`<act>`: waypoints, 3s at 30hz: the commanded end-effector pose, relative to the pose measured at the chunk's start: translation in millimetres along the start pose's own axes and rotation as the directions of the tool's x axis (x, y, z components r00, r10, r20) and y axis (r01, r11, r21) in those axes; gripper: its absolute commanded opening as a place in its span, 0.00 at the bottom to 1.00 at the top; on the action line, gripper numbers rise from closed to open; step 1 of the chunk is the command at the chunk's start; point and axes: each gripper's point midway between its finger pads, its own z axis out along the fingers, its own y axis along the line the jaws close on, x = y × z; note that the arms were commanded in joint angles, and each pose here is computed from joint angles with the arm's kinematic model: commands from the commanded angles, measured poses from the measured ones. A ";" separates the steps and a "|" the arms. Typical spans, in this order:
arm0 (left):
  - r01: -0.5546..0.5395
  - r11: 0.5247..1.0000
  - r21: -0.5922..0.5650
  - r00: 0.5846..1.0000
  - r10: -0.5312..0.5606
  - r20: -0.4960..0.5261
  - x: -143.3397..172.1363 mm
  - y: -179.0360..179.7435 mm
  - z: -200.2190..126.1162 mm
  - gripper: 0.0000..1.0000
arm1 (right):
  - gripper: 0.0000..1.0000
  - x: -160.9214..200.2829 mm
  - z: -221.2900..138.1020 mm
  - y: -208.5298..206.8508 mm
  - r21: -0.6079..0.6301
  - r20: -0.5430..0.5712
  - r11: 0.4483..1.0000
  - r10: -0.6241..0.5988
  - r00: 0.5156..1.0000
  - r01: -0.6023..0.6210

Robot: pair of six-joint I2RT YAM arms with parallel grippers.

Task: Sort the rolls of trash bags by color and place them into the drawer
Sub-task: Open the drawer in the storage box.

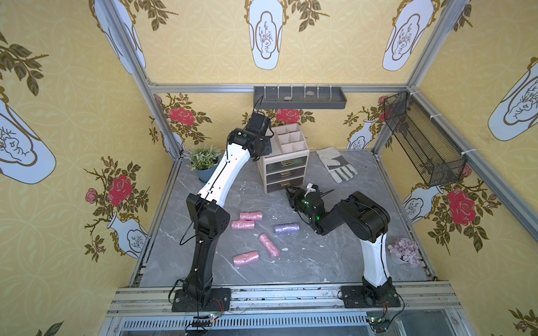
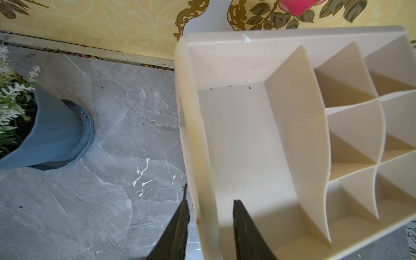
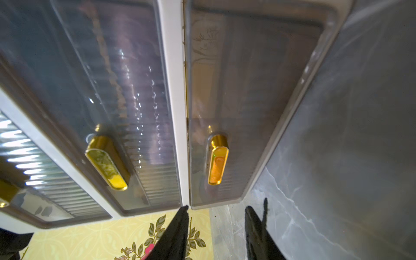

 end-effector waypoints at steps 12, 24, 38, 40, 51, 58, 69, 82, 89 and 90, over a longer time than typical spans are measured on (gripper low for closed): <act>-0.010 1.000 -0.006 1.000 0.010 -0.014 1.8 3.3 14.0 0.23 | 0.39 -19.2 15.9 1.2 -0.070 0.067 0.995 0.076 0.995 -0.072; -0.010 1.000 -0.007 1.000 0.010 -0.014 2.0 3.3 16.7 0.15 | 0.39 -18.6 12.8 16.9 -0.108 0.056 0.991 0.079 0.995 -0.072; 0.003 1.000 0.006 1.000 -0.003 -0.016 0.8 -0.2 18.0 0.10 | 0.38 -22.6 20.3 14.4 -0.102 0.054 0.989 0.111 0.992 -0.105; 0.003 1.000 0.006 1.000 -0.002 -0.017 1.2 -0.6 18.5 0.10 | 0.35 -22.7 22.2 14.3 -0.104 0.053 0.989 0.115 0.992 -0.109; 0.005 1.000 0.007 1.000 -0.005 -0.023 2.5 -0.6 20.1 0.10 | 0.25 -25.4 29.1 14.5 -0.095 0.066 0.989 0.123 0.990 -0.117; 0.002 1.000 0.007 1.000 -0.002 -0.027 3.5 -0.5 20.2 0.10 | 0.20 -30.1 33.0 13.7 -0.091 0.076 0.989 0.127 0.989 -0.120; 0.029 1.000 -0.005 0.999 -0.030 -0.031 4.9 0.7 25.1 0.00 | 0.10 -17.5 21.1 4.3 -0.028 0.016 0.990 0.142 0.990 -0.141; 0.087 0.995 -0.056 0.996 -0.088 -0.027 9.8 5.0 30.8 0.00 | 0.05 7.7 -2.8 -8.7 0.059 -0.123 0.983 0.182 0.976 -0.176; 0.097 0.993 -0.064 0.995 -0.099 -0.026 11.5 4.4 32.7 0.00 | 0.05 15.3 -23.9 -14.5 0.071 -0.153 0.981 0.192 0.969 -0.183; 0.097 0.993 -0.066 0.995 -0.099 -0.028 12.0 4.6 32.9 0.00 | 0.05 16.2 -26.3 -14.4 0.069 -0.158 0.980 0.194 0.968 -0.185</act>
